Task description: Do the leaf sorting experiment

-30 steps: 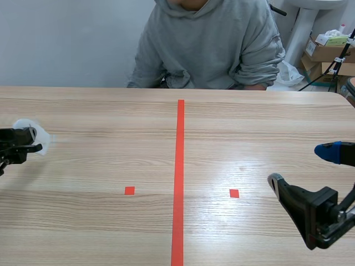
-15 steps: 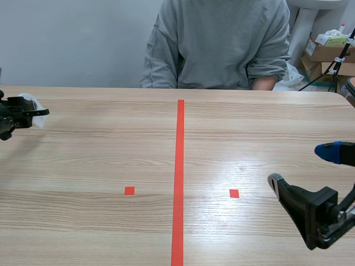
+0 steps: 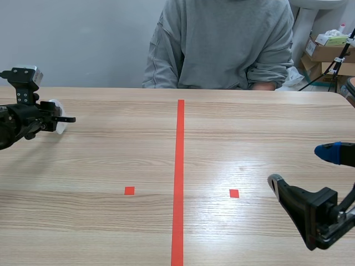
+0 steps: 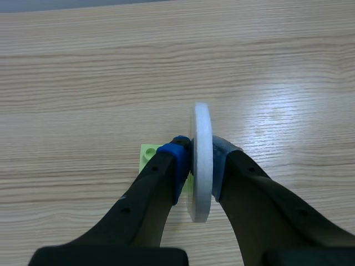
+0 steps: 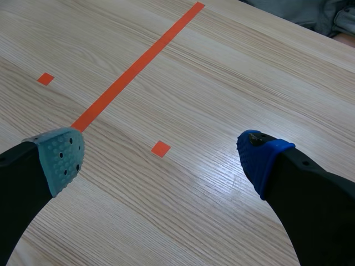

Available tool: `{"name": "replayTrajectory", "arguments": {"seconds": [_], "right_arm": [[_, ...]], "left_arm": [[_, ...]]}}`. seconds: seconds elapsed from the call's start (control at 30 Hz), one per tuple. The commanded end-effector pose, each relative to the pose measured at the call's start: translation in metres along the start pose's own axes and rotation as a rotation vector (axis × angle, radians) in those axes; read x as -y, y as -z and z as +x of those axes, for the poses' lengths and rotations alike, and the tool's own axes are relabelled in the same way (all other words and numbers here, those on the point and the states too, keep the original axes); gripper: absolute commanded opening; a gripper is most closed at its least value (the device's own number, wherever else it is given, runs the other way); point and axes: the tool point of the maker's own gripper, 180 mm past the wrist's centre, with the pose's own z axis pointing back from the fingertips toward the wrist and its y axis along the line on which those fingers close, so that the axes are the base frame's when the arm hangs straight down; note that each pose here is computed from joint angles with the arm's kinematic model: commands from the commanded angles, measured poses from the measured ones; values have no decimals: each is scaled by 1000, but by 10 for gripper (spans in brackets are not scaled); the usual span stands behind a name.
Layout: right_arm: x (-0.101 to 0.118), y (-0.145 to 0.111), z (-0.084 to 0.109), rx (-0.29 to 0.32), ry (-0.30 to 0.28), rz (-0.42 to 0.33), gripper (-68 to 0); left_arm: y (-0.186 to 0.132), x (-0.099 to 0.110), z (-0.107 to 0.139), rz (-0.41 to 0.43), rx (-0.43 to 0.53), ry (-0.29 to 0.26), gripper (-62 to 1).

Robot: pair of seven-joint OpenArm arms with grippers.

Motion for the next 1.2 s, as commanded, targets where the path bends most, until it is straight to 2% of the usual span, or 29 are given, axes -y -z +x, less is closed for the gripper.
{"name": "replayTrajectory", "arguments": {"seconds": [0.0,0.3,0.5,0.57,0.8,0.87,0.9,1.0,1.17], "right_arm": [[2,1,12,39,-9,-3,-111],[2,1,12,39,-9,-3,-111],[2,1,12,39,-9,-3,-111],[2,1,12,39,-9,-3,-111],[2,1,12,39,-9,-3,-111],[2,1,12,39,-9,-3,-111],[2,1,12,39,-9,-3,-111],[2,1,12,39,-9,-3,-111],[2,1,12,39,-9,-3,-111]], "left_arm": [[0,-9,17,12,36,27,-552],[-4,-11,-7,19,-19,55,-552],[-5,-12,-12,25,-29,63,-547],[-5,-13,-11,30,-28,64,-486],[-5,-19,-11,55,-27,69,-91],[-6,-23,-11,60,-30,71,-9],[-7,-25,-11,63,-31,73,14],[-10,-32,-11,57,-43,82,14],[-19,-37,-10,-44,-81,102,14]]}}
